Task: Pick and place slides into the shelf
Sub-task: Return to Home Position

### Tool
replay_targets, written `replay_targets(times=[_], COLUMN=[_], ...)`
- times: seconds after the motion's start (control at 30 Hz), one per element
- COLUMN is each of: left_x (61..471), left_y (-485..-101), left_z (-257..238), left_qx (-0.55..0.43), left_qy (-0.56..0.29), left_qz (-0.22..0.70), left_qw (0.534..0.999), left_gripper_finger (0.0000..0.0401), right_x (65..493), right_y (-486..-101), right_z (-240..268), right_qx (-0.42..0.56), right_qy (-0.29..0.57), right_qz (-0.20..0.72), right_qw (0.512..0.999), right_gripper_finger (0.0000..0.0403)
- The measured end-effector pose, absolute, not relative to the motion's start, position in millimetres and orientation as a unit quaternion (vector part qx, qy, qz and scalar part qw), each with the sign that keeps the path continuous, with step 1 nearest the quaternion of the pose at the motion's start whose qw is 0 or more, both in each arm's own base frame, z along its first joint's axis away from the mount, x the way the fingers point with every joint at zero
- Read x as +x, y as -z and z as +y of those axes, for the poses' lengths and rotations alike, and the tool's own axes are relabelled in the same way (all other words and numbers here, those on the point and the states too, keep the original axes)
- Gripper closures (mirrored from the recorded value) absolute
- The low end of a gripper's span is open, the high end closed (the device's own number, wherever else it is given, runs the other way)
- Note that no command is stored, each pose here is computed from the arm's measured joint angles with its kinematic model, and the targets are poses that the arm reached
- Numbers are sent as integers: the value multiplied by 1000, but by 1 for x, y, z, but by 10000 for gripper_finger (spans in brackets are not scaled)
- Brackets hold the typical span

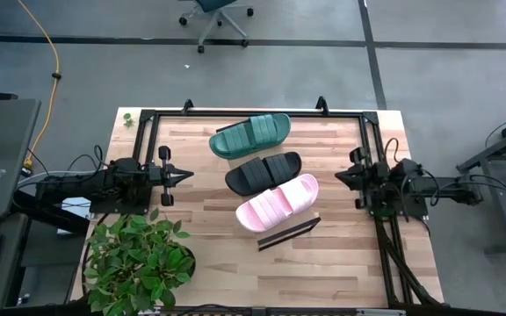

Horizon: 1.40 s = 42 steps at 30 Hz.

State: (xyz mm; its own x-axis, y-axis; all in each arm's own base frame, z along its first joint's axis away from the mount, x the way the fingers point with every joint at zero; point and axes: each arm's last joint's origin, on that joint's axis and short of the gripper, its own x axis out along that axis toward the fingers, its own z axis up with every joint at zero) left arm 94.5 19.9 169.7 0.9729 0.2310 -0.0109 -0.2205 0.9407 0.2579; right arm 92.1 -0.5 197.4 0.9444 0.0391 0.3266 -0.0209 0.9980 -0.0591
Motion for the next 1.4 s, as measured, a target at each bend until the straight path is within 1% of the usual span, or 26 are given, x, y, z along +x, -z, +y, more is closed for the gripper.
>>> replay_targets(times=[0.33, 0.6, 0.87, 1.4], left_x=[95, 95, 95, 95], left_y=[-170, -170, -170, -170], left_z=[20, 20, 20, 20], left_qx=[129, 129, 129, 128], left_qy=[-115, -115, -115, -115], left_qz=[21, 20, 20, 21], left_qw=[985, 985, 985, 985], left_gripper_finger=[400, 400, 400, 400], right_x=[96, 96, 97, 97], right_y=[-182, -180, -169, -169], right_z=[-2, -1, -1, -2], right_qx=[-23, 2, 8, -1], right_qy=[-17, -41, -40, -29], right_qz=[-86, -77, -18, -18], right_qw=[996, 996, 999, 999], right_gripper_finger=[403, 403, 403, 403])
